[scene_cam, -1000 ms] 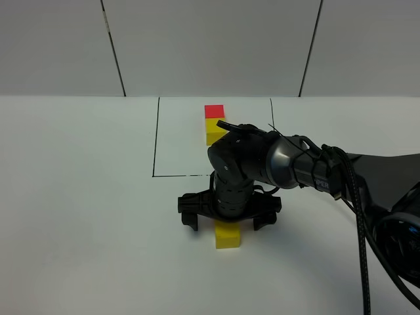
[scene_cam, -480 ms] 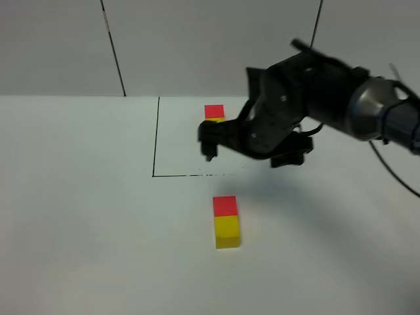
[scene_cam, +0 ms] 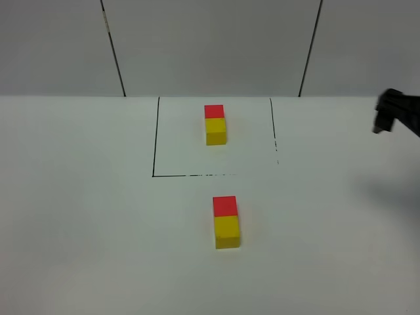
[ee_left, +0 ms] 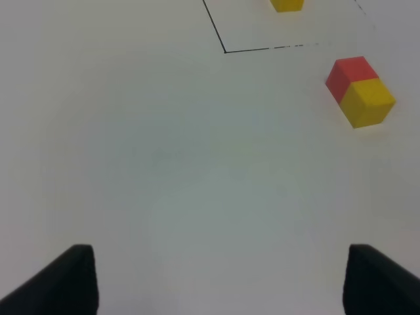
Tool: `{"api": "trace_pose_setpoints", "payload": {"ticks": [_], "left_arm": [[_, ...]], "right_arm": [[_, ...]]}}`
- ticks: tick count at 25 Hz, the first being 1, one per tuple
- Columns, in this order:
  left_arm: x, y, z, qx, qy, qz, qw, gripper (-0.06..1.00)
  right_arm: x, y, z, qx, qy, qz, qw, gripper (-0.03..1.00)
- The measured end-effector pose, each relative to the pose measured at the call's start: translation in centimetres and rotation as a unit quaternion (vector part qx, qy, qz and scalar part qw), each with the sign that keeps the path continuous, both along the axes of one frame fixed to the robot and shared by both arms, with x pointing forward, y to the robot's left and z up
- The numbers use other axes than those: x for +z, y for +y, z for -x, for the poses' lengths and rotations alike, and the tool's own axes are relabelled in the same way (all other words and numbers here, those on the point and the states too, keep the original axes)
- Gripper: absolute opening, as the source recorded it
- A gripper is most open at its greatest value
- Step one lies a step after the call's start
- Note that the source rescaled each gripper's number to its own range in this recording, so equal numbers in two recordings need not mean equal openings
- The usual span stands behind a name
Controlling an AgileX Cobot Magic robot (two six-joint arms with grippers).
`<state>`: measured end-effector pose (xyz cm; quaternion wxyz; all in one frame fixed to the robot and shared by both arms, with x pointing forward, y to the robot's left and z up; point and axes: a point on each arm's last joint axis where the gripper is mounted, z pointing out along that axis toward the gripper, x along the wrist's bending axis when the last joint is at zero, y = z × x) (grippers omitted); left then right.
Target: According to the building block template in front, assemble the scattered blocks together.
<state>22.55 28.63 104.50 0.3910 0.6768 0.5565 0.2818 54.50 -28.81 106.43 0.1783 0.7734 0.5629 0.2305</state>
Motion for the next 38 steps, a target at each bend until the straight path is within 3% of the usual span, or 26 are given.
{"api": "trace_pose_setpoints", "payload": {"ticks": [6, 9, 16, 20, 31, 38], "left_arm": [[0.0, 0.0, 0.0, 0.000, 0.000, 0.000, 1.000, 0.68], [0.0, 0.0, 0.0, 0.000, 0.000, 0.000, 1.000, 0.68], [0.0, 0.0, 0.0, 0.000, 0.000, 0.000, 1.000, 0.68], [0.0, 0.0, 0.0, 0.000, 0.000, 0.000, 1.000, 0.68], [0.0, 0.0, 0.0, 0.000, 0.000, 0.000, 1.000, 0.68], [0.0, 0.0, 0.0, 0.000, 0.000, 0.000, 1.000, 0.68]], "right_arm": [[0.6, -1.7, 10.1, -0.027, -0.026, 0.015, 0.999, 1.00], [0.8, -1.9, 14.7, -0.048, -0.063, 0.014, 0.997, 1.00], [1.3, -3.4, 23.8, -0.104, -0.114, 0.073, 0.985, 1.00], [1.6, -3.6, 27.6, -0.124, -0.155, 0.068, 0.978, 1.00], [-0.9, -3.7, 31.4, -0.127, -0.244, 0.070, 0.959, 0.97], [-1.2, -3.5, 31.5, -0.100, -0.246, 0.076, 0.961, 0.86]]}}
